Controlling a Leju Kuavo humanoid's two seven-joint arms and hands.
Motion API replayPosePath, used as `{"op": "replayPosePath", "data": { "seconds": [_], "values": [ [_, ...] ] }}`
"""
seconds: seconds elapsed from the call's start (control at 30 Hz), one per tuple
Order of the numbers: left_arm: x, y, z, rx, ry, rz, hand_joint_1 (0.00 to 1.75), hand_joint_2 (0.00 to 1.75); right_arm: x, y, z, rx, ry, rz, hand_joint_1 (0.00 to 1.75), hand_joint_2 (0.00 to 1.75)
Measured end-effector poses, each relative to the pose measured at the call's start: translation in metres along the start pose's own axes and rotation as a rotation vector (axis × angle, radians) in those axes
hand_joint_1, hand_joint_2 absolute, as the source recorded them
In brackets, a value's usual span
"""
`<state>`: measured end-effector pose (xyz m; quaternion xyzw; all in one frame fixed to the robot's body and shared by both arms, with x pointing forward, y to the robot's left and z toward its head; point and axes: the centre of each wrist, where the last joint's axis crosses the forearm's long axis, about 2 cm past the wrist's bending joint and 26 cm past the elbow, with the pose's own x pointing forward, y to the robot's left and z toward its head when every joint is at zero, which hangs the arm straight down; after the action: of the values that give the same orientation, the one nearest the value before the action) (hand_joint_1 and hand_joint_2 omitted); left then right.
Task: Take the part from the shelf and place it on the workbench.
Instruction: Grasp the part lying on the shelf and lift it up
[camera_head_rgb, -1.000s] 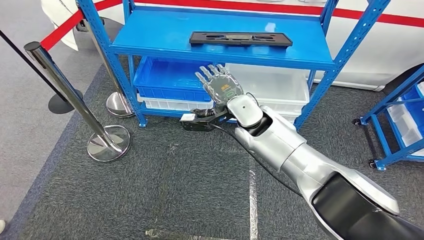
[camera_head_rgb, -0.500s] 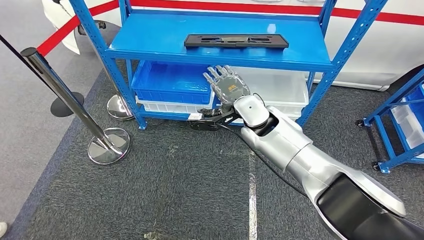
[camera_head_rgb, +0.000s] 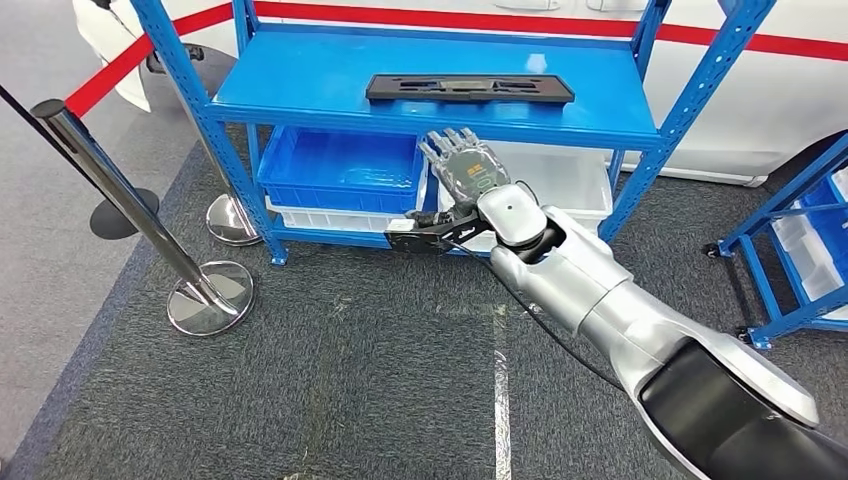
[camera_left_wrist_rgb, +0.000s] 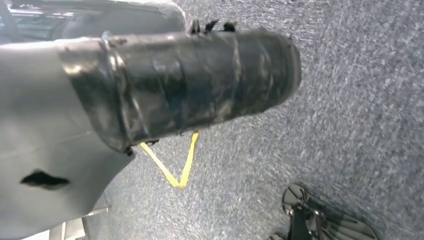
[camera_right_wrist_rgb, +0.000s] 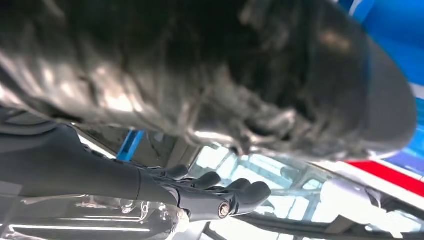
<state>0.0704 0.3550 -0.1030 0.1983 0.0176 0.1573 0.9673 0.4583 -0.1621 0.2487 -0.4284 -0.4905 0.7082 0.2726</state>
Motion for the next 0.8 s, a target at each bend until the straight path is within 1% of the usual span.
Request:
{"op": "replayPosePath", "data": {
  "seconds": [0.23, 0.37, 0.6, 0.8],
  "values": [
    [-0.001, -0.001, 0.000, -0.001, 0.006, 0.001, 0.00, 0.00, -0.019, 0.003, 0.003, 0.044, 0.038, -0.024, 0.00, 0.00],
    [-0.002, -0.003, 0.001, -0.003, 0.008, 0.001, 0.00, 0.00, -0.029, -0.004, 0.003, 0.031, 0.056, -0.014, 0.00, 0.00],
    [-0.002, -0.005, 0.001, -0.011, 0.000, 0.008, 0.00, 0.00, -0.033, -0.008, 0.002, 0.025, 0.063, -0.007, 0.00, 0.00],
    [-0.003, -0.006, 0.002, -0.019, -0.001, 0.012, 0.00, 0.00, -0.027, -0.007, 0.001, 0.027, 0.050, -0.011, 0.00, 0.00]
  ]
}}
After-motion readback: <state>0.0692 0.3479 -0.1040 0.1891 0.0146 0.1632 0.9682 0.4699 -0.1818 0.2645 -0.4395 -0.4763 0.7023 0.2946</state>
